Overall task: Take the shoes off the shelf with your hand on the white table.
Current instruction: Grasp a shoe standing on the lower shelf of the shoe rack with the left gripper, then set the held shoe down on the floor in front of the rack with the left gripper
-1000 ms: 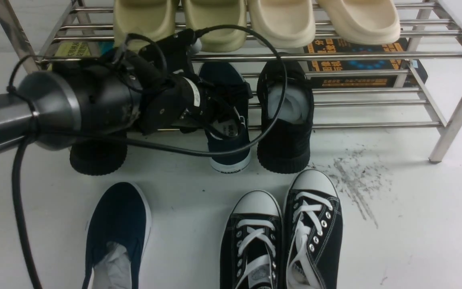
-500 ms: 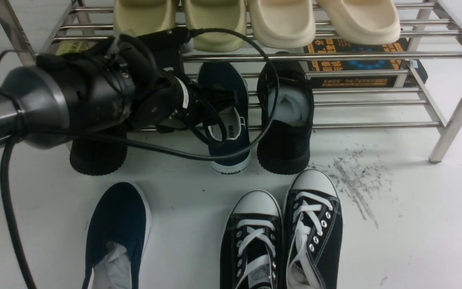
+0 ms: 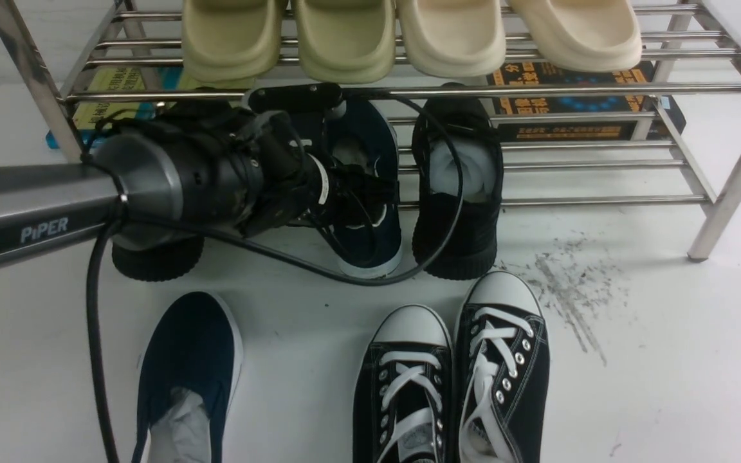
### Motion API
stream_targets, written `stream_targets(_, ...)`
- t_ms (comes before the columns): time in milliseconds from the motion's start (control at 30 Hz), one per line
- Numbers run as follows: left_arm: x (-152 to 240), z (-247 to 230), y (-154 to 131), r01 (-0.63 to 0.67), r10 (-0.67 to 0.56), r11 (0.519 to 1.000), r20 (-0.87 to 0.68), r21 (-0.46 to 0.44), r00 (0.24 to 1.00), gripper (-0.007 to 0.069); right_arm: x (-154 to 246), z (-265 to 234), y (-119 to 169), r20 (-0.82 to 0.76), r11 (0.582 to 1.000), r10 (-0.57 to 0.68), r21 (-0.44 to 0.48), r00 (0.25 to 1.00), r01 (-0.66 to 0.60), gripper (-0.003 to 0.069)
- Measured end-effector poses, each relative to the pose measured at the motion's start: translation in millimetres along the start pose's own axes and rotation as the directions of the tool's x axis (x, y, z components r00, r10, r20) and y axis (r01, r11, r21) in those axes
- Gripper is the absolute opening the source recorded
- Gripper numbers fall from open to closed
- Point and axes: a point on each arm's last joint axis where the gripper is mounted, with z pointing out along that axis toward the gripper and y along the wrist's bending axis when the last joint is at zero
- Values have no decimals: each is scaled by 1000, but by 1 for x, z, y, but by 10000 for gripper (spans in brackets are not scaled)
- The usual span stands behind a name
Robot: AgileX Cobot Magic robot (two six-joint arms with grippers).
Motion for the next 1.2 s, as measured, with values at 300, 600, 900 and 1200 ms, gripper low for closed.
stream_targets(300, -2, -23, 1, 44, -49, 995, -56, -84, 997, 23, 0, 0, 0, 0, 1000, 0, 0, 1000, 0, 237)
stream_targets(600, 15, -102, -20, 46, -81, 983, -189, -180, 979, 23, 0, 0, 0, 0, 1000, 0, 0, 1000, 0, 237)
stream_targets(900, 90, -127, -38, 53, -105, 968, -200, -247, 974, 23, 0, 0, 0, 0, 1000, 0, 0, 1000, 0, 237)
stream_targets(1200, 129, -140, -51, 96, -140, 948, -125, -302, 982, 24, 0, 0, 0, 0, 1000, 0, 0, 1000, 0, 237)
